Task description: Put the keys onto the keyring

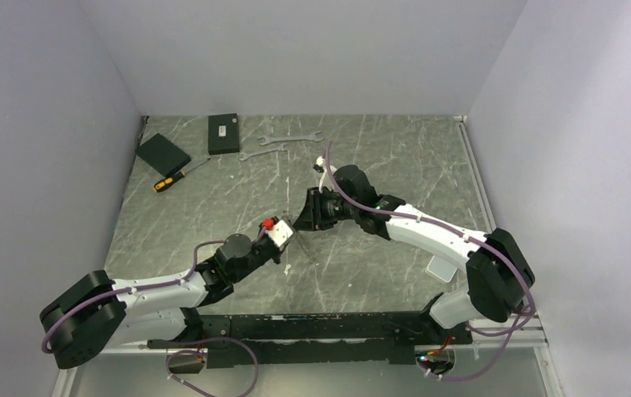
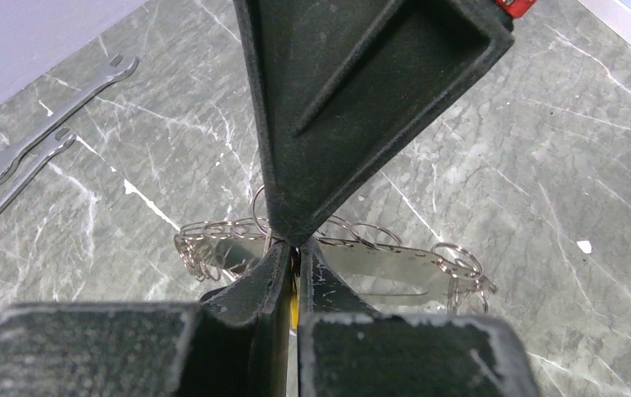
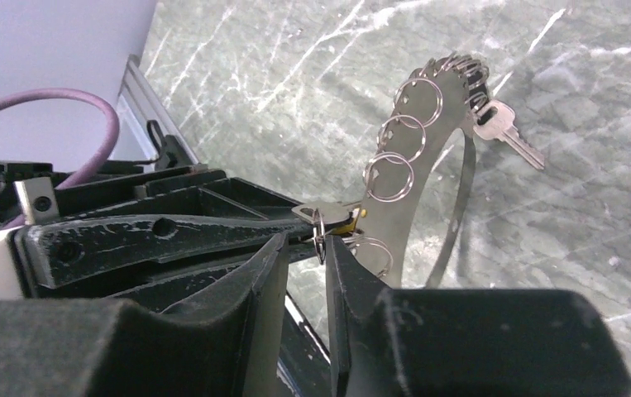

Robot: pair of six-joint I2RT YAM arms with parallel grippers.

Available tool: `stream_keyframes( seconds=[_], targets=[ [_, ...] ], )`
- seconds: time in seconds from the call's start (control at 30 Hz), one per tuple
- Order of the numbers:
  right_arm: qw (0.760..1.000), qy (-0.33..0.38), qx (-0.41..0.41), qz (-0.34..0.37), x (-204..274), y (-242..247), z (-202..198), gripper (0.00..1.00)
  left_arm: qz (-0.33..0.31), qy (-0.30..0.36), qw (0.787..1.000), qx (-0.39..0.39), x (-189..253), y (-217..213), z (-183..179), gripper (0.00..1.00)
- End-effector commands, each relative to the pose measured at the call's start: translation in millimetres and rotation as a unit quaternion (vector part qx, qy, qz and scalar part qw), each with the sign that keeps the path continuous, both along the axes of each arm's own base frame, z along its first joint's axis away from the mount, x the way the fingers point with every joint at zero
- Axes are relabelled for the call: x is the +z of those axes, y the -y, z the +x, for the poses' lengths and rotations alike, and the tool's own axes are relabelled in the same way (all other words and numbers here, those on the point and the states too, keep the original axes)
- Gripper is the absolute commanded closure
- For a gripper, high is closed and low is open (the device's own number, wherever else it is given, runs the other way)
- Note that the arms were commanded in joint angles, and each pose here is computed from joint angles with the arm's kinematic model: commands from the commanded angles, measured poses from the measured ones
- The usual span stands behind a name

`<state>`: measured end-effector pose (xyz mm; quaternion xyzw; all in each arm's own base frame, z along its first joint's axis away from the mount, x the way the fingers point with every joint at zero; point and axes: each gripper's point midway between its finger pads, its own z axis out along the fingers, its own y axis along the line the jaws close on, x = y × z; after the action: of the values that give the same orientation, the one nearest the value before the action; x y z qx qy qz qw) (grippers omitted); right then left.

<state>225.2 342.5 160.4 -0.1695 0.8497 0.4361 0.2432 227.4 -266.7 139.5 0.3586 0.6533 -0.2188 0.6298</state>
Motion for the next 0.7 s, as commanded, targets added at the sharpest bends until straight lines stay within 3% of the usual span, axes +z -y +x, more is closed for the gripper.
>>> stream_keyframes(
  seconds=[0.0,0.13,0.23,0.33,0.47,0.67],
  targets=[
    [0.998,0.030,0.009,0.048,24.7,-16.9,3.8,0.76,-0.046,0.020,0.999,-0.007,25.3,6.6,-1.0,1.00],
    [0.999,0.032,0.007,0.043,22.1,-17.0,4.9,0.92,-0.044,0.023,0.999,-0.013,26.4,8.7,-1.5,1.00],
    [0.999,0.032,0.012,0.039,20.8,-17.9,5.3,0.95,-0.036,0.026,0.999,-0.013,25.7,8.2,-0.8,1.00],
    [0.999,0.029,0.018,0.038,18.6,-19.6,4.8,0.91,-0.033,0.031,0.999,-0.009,27.2,5.6,-0.3,1.00],
    [1.000,0.021,0.008,0.008,5.3,-13.3,5.7,0.78,-0.031,0.032,0.999,-0.007,29.0,4.0,-0.3,1.00],
    [0.999,0.031,0.001,-0.009,0.8,-7.5,8.0,0.78,-0.031,0.031,0.999,-0.004,27.5,1.7,-1.1,1.00]
  ],
)
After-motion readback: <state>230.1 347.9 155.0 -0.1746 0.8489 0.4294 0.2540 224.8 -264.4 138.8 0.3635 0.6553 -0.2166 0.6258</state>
